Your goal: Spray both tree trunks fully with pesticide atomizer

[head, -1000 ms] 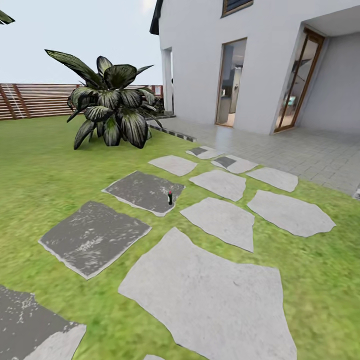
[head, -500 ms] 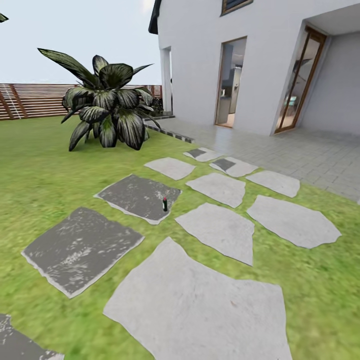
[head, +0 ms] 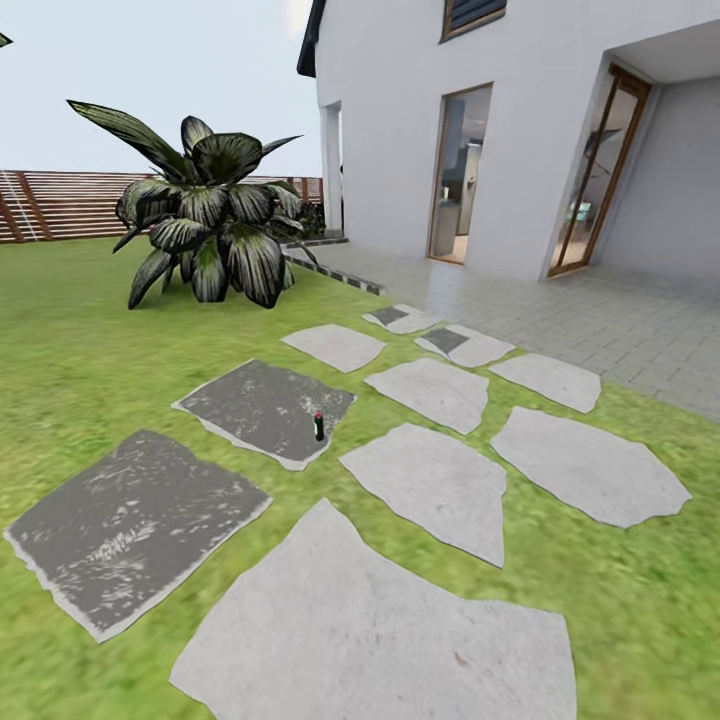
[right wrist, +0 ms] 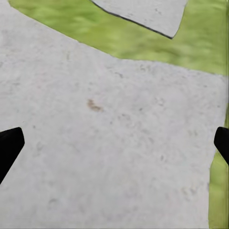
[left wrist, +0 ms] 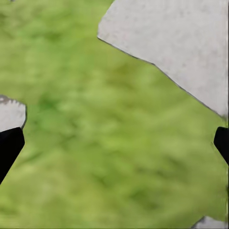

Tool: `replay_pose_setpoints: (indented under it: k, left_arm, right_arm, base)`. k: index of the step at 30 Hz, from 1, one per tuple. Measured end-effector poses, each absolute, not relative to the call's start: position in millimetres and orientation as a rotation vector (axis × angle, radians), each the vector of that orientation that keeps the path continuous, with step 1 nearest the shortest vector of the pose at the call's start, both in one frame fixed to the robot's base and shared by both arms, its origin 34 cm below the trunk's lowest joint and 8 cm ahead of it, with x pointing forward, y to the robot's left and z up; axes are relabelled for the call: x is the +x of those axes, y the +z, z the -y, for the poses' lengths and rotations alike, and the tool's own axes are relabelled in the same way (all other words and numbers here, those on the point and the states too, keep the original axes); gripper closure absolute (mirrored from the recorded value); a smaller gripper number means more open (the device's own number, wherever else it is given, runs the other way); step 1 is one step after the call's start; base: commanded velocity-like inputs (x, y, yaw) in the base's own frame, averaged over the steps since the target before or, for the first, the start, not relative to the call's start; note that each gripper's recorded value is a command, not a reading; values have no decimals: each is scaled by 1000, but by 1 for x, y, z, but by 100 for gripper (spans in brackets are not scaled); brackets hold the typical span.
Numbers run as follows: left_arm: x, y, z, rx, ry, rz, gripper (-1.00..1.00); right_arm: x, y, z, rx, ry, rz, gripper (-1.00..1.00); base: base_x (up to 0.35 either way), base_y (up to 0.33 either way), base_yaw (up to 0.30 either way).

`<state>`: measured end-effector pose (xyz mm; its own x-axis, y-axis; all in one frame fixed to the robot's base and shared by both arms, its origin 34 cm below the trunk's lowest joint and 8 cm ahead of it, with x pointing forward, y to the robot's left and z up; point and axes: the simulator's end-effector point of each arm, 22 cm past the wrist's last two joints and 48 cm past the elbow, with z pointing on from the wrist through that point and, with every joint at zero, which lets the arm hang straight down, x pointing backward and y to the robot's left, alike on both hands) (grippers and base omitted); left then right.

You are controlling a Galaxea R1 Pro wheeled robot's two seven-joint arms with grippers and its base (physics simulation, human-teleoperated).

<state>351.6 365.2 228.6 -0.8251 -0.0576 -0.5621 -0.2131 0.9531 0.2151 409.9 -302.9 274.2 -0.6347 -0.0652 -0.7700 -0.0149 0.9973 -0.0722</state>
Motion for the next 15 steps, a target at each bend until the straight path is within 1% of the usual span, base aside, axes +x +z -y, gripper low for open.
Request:
replay_pose_setpoints:
  k: [15]
  left_arm:
    - [352,229,-365,-191,362,-2527,-100]
  right_arm:
    - [410,274,303,-56,-74,-2258,-100]
  base:
    - [295,-143,0]
